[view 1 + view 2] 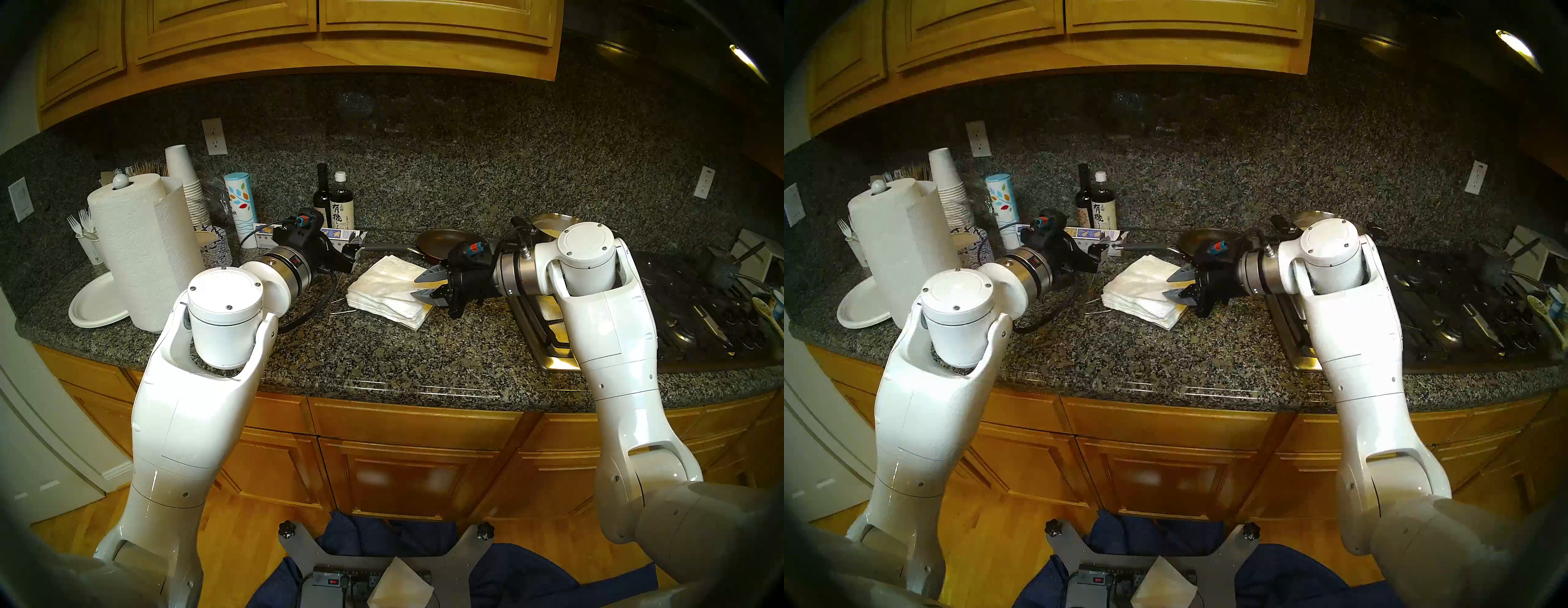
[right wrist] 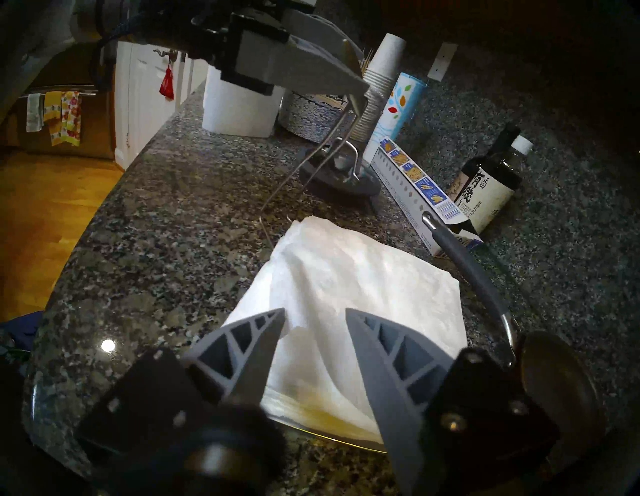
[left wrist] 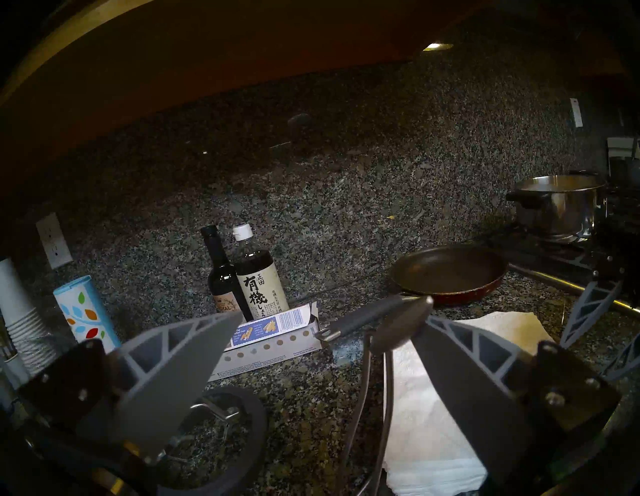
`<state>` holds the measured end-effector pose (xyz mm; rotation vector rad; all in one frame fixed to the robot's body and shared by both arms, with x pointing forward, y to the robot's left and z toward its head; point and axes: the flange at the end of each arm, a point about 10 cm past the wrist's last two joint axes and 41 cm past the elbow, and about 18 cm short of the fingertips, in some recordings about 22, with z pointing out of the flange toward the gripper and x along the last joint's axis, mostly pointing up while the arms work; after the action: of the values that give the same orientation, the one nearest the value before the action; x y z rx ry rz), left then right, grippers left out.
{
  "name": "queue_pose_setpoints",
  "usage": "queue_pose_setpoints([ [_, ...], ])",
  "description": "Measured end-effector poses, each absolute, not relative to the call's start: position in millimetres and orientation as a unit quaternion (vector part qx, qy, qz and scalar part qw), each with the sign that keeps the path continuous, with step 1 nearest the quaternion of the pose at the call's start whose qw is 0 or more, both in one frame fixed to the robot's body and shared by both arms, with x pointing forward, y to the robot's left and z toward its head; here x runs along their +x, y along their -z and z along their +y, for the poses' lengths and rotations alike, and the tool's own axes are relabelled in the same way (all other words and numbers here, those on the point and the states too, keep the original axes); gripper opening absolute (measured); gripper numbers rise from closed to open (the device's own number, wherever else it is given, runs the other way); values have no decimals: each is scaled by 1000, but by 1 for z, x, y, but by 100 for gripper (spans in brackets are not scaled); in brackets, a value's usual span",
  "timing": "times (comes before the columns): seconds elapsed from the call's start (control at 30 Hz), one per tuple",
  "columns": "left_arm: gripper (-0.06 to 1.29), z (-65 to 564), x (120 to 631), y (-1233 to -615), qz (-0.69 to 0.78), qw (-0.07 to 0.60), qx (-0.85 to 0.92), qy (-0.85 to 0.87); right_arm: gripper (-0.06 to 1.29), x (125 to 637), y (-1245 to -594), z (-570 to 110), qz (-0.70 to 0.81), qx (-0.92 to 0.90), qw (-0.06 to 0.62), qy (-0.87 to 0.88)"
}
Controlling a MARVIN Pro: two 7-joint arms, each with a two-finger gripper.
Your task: Take napkin out of napkin holder
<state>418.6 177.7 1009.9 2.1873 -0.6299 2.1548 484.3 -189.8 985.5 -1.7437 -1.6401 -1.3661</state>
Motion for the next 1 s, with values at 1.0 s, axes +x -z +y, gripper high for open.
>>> queue_pose_setpoints([
  [1.0,123,183,413,-1010,-197,-2,698,-688,67,485,-971,-182,-588,-630,210,463],
])
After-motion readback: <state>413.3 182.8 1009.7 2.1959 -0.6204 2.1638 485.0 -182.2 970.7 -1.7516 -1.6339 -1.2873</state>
